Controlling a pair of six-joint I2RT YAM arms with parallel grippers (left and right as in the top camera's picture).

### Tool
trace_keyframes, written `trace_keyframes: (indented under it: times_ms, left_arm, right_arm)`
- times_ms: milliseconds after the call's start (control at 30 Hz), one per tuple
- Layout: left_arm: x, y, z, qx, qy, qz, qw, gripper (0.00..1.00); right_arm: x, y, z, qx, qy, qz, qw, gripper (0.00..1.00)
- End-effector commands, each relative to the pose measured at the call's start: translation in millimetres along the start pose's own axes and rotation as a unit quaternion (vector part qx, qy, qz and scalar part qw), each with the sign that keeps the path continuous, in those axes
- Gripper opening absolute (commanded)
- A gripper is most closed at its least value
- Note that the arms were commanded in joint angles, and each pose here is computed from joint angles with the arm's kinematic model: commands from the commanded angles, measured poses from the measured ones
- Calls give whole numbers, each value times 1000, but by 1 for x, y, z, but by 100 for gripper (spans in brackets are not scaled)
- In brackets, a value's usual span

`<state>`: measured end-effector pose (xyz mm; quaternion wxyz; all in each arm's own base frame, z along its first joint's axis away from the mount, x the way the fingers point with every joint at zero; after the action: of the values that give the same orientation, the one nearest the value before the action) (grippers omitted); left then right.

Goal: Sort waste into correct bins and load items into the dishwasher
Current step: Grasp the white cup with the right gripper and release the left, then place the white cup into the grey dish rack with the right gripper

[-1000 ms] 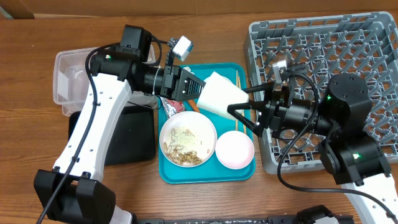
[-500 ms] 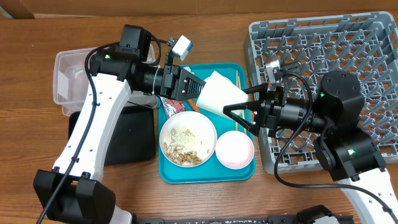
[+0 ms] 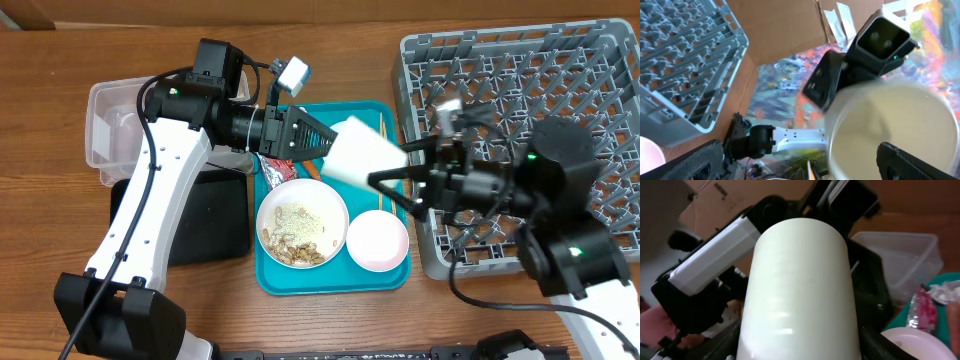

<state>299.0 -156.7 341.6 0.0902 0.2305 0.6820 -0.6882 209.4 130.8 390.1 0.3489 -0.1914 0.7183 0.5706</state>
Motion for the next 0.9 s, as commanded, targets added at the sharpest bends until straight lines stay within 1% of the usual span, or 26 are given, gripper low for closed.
trace_keyframes:
  times_ms: [0,200,300,367,467,533,667,867]
  left_arm:
    - [-3,-8,-7,-19,-9,16,1000,100]
    - [-4,-5,-13,-34,-15,16,999,100]
    - [-3,-1,-14,-57,-12,10,998,99]
    - [-1,1,-14,-67,-10,3,998,99]
    - [-1,2,-14,-74,-9,0,997,98]
    - [-1,2,-14,-74,-9,0,997,98]
    - [0,5,-14,-89,-6,-1,996,97]
    - [1,8,-14,-108,-2,-5,994,97]
  right_arm:
    - [-10,14,-30,26,-46,-25,998,53]
    - [-11,-4,-75,124,-112,32,985,54]
    - [-8,-22,-99,179,-146,84,969,54]
    - [-5,-37,-116,229,-174,126,949,54]
    - [6,-62,-143,327,-213,193,900,54]
    - [17,-78,-161,395,-233,242,855,54]
    - [36,-99,-184,490,-238,306,780,54]
    - [57,-122,-196,561,-200,375,710,54]
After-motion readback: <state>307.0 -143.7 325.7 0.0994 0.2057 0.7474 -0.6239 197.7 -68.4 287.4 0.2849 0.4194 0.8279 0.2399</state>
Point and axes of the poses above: each gripper's point midway between its finger pads, its own z axis out along the fingers, its own y axis along the line the jaws close on, x = y × z, the point moved 8 cm from there along -z, back along the fingers, and after that the axes turned 5 degrees about z, right-handed, at the moved point
